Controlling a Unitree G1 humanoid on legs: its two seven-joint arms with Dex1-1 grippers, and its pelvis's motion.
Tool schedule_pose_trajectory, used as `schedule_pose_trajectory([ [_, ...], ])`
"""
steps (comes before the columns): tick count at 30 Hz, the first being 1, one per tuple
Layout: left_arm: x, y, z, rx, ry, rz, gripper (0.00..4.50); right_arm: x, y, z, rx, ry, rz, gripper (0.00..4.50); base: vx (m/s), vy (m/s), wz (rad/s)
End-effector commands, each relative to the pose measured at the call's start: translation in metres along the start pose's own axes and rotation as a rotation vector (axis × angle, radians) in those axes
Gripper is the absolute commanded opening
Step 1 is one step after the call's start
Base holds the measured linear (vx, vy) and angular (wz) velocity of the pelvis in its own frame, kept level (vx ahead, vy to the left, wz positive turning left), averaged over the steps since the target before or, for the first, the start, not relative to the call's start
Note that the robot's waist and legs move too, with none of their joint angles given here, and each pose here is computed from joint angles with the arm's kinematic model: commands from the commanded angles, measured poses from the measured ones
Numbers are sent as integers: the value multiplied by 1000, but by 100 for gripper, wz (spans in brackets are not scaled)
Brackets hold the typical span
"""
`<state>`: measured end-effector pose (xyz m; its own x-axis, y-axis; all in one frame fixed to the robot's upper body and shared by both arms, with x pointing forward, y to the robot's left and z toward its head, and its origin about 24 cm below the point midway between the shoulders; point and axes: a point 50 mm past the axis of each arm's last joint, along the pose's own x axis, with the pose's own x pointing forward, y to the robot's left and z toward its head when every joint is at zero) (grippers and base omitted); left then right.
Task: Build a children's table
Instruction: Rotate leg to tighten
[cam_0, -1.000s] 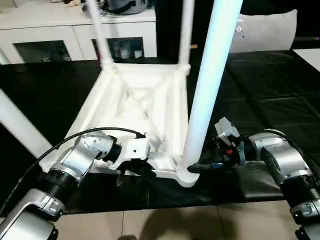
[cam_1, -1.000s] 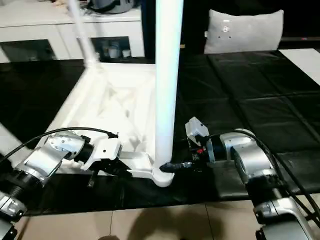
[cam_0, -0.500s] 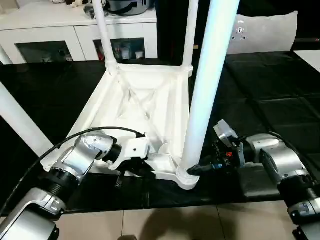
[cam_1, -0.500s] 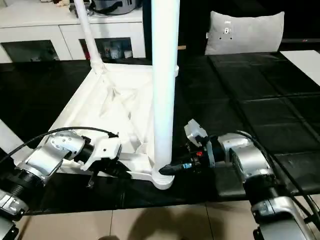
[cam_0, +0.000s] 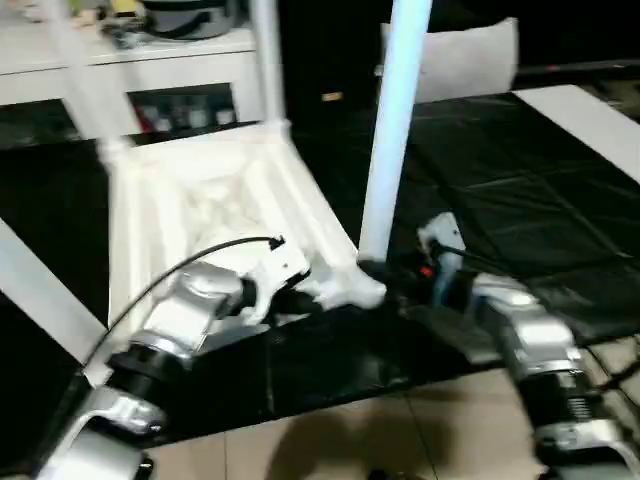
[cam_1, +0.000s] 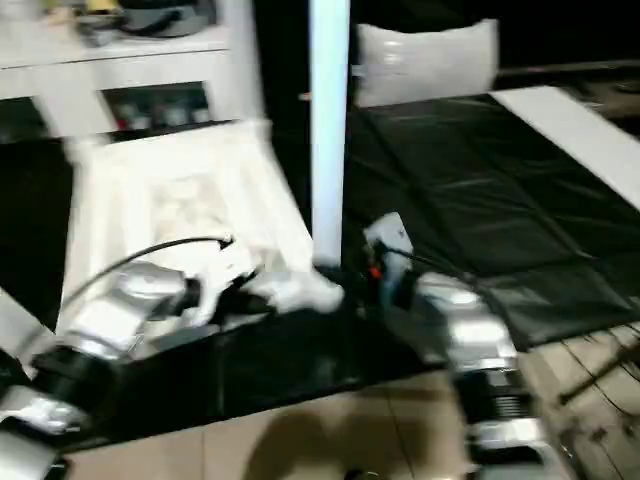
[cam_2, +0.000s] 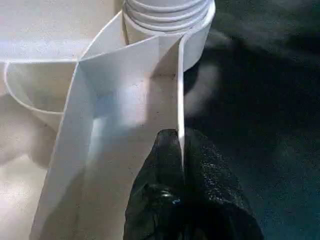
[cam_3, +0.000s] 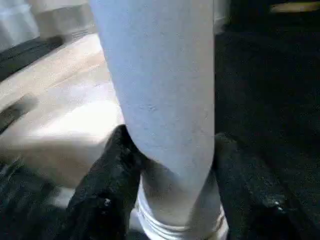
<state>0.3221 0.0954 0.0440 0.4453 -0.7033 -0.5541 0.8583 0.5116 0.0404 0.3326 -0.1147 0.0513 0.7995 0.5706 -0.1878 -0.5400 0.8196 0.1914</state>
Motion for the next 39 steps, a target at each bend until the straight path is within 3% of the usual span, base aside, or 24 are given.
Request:
schedule_pose_trajectory([
  [1,21,-20,37,68,-129,-27,0,18,14,-8,79,21,-107,193,0,0,0],
  [3,23,-22,38,88,-134,-30,0,20,18,-6,43,2,-98,193,0,0,0],
  [4,22,-23,39,105,-139,-33,0,20,19,-6,23,1,-90,249,0,0,0],
  [5,22,-23,38,114,-140,-36,0,20,20,-5,11,-4,-77,263,0,0,0],
  [8,19,-21,34,131,-129,-42,0,16,21,-3,14,-28,-4,268,17,-9,3],
  [13,10,-11,21,168,-81,-45,0,-4,1,0,-43,-32,69,317,10,-5,2],
  [19,10,-11,21,168,-81,-45,0,-4,1,0,-43,-32,69,317,0,0,0],
  [22,4,-7,14,197,-61,-77,0,-18,-14,6,-65,-45,121,354,0,0,0],
  [24,-13,-5,-2,302,-23,-231,0,-52,-31,15,-154,51,368,354,0,0,0],
  [27,-26,-5,-12,375,20,-364,0,-72,-39,17,-199,161,538,354,0,0,0],
  [33,-33,-12,-17,435,60,-505,0,-68,-43,22,-241,203,582,354,0,0,0],
  [39,-35,-13,-18,505,81,-582,0,-68,-32,21,-251,240,751,354,0,0,0],
])
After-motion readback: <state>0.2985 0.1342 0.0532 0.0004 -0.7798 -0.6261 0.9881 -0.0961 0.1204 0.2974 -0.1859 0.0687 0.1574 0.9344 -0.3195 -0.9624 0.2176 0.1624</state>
